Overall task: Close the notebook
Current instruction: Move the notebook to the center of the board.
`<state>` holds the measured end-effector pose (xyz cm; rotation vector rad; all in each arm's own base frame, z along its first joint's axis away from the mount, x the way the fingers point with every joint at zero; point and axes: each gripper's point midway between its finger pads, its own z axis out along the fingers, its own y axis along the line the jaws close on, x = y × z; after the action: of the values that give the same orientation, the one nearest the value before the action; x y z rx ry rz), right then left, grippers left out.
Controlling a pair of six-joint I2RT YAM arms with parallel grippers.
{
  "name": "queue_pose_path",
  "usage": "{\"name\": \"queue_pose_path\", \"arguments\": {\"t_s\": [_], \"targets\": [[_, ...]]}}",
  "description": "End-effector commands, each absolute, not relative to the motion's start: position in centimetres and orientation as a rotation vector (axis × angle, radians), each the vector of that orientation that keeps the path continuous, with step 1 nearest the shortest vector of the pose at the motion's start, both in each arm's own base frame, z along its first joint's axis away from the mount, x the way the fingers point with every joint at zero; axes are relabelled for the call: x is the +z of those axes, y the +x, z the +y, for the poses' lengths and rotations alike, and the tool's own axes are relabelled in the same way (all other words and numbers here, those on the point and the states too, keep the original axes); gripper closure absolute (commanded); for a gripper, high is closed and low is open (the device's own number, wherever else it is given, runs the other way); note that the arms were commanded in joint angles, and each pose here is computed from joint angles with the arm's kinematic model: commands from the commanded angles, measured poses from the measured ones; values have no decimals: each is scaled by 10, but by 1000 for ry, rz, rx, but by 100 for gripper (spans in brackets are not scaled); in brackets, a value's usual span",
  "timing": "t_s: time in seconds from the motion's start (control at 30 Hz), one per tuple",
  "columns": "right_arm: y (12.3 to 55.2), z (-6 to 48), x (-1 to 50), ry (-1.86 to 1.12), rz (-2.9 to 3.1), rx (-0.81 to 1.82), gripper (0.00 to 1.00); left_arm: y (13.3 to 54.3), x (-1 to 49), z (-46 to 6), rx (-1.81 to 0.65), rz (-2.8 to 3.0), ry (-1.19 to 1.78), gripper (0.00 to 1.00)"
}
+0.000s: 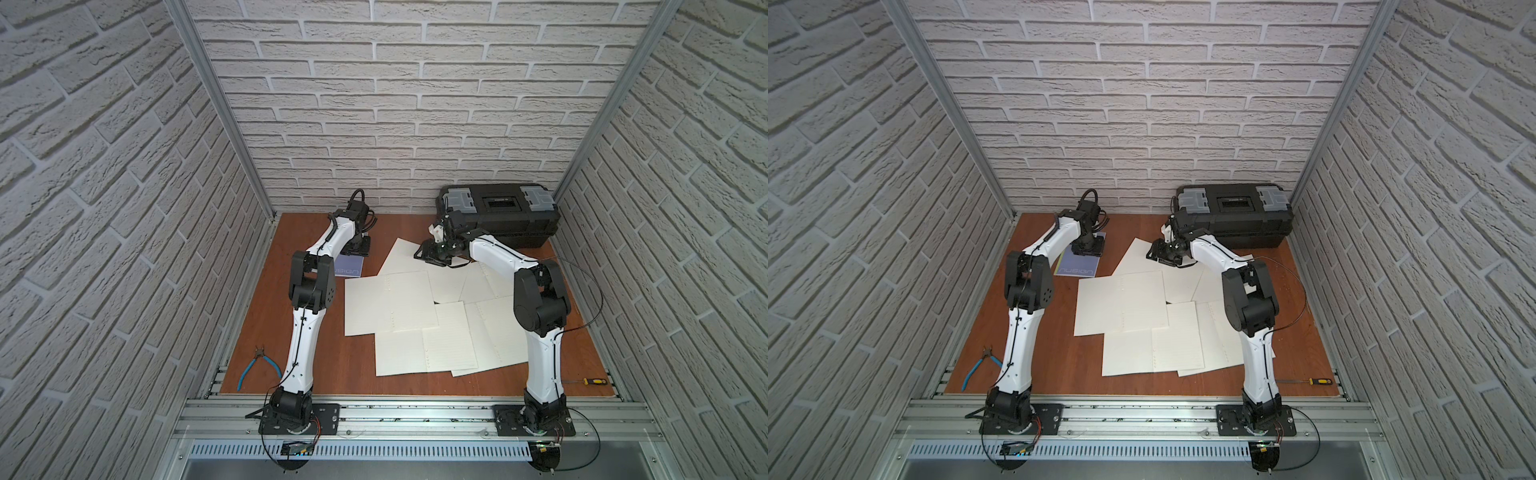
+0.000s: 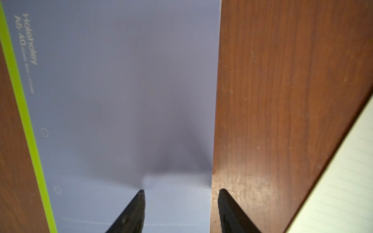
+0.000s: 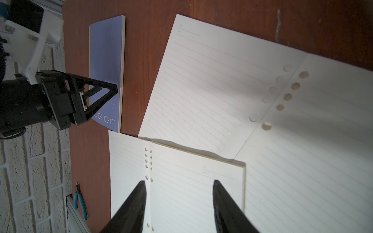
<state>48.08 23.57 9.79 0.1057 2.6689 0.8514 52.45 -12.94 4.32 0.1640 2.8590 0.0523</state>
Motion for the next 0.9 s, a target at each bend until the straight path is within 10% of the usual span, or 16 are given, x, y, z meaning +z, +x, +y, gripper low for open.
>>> {"name": "queue_pose_path", "arguments": {"t_s": [0.0, 0.87], "targets": [[484, 237, 124, 57, 2597, 883, 47, 517, 34, -128, 93, 2903, 173, 42], [487, 235, 126, 78, 2592, 893, 47, 512, 11, -95, 140, 2991, 162, 46]]}}
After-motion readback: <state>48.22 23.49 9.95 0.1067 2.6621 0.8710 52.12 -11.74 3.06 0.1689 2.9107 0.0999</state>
